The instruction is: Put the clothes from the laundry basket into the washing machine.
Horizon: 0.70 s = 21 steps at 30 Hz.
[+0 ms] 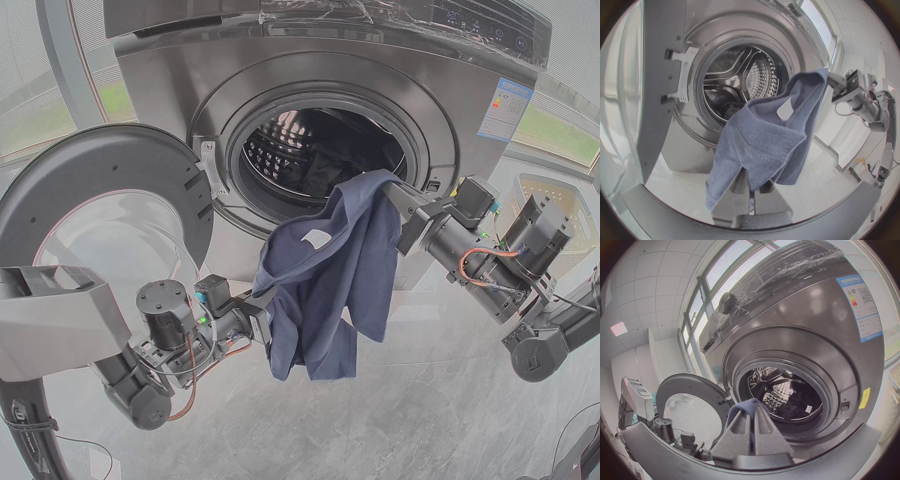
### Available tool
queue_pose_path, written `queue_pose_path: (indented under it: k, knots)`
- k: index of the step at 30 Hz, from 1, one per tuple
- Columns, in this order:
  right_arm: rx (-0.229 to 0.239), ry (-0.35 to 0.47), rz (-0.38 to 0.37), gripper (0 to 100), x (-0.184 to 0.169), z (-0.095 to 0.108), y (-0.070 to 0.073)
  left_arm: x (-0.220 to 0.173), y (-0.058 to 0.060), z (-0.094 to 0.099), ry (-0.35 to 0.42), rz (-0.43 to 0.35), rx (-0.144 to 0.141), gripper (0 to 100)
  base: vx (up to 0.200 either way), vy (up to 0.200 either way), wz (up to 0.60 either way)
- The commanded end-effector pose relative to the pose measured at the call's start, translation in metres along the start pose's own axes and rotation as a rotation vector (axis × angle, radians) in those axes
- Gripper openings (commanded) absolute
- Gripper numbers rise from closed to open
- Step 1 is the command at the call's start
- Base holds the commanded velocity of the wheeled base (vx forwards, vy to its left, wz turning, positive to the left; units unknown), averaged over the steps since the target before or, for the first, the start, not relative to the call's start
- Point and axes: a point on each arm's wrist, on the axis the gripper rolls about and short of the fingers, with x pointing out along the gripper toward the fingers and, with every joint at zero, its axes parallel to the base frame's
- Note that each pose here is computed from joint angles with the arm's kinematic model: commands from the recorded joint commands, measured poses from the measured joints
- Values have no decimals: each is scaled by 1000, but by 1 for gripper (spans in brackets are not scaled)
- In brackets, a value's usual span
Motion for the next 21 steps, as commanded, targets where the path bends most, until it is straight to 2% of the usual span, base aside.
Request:
queue_pose_path:
  k: [1,8,9,12,13,14,17,21]
  knots:
    - [19,1,-8,0,-16,3,-1,-33,-13,29,-42,-30,27,0,0,0,0]
    - [36,-7,-2,0,-19,2,1,-31,-21,13,16,-64,16,0,0,0,0]
    - [36,-7,-2,0,-19,2,1,-31,-21,13,16,-64,16,100,0,0,0]
    - [42,-6,11,0,-19,2,4,-14,-17,-7,57,-54,10,100,0,0,0]
    - [42,-6,11,0,-19,2,4,-14,-17,-7,57,-54,10,100,0,0,0]
    - [46,-5,19,0,-19,2,7,-3,-12,-19,72,-41,9,100,0,0,0]
    - [52,-9,37,0,-19,3,13,10,-8,-33,86,-30,8,100,0,0,0]
    - [53,-11,38,0,-19,4,14,20,-5,-45,100,-33,10,100,0,0,0]
